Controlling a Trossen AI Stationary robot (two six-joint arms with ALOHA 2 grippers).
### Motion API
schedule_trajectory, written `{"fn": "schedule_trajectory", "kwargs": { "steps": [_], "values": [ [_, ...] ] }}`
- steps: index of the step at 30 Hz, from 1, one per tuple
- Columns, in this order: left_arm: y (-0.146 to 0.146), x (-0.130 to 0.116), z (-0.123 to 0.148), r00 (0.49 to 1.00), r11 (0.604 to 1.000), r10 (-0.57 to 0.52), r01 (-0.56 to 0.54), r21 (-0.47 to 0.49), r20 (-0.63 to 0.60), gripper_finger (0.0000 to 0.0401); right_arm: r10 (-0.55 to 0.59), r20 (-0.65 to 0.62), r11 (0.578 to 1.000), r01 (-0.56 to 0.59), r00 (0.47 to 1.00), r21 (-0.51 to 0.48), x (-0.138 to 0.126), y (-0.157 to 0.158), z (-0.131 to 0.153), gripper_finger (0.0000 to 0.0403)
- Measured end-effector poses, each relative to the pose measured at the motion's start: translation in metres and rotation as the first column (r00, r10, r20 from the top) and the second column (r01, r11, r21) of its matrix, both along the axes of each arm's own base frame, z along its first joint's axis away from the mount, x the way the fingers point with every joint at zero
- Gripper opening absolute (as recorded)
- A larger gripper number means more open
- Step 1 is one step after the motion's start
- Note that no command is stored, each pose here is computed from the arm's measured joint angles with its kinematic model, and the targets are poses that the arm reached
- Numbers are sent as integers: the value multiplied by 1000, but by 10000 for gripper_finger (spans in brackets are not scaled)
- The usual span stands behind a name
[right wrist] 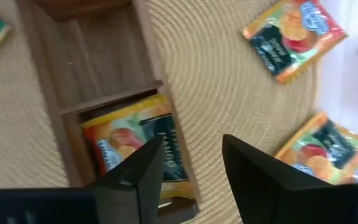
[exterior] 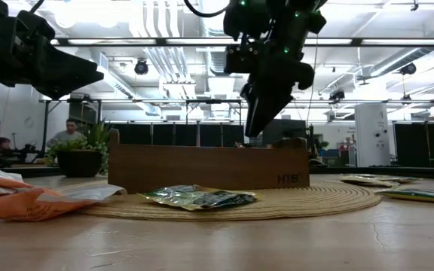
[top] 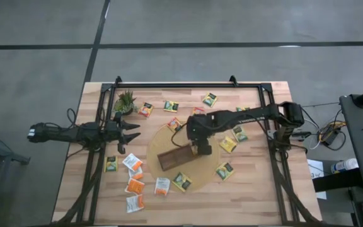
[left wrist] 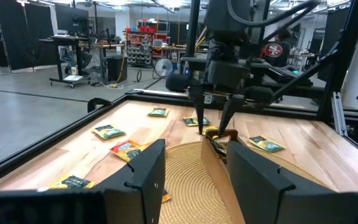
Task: Pick & Place Tea
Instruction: Put the orange tea bag into the right section of the wooden organizer
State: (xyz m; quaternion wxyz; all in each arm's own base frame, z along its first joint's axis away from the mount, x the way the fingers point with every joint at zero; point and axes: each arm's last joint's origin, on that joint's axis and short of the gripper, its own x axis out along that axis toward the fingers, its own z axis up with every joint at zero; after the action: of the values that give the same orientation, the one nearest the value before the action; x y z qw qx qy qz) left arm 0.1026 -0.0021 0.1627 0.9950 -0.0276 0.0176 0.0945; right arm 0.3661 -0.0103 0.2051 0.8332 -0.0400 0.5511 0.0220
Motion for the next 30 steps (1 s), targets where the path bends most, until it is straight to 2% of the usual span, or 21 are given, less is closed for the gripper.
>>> {"fn": "schedule_trajectory", "kwargs": {
  "steps": [21, 30],
  "values": [
    [0, 0, 0, 1000, 1000, 0, 0, 0, 0, 165, -1, 0, 1000, 1, 1000, 11, -4, 2, -16, 119],
    [0, 0, 0, 1000, 1000, 0, 0, 0, 0, 165, 22, -7, 997, -21, 1000, 73, -5, 4, -19, 102]
  ]
}}
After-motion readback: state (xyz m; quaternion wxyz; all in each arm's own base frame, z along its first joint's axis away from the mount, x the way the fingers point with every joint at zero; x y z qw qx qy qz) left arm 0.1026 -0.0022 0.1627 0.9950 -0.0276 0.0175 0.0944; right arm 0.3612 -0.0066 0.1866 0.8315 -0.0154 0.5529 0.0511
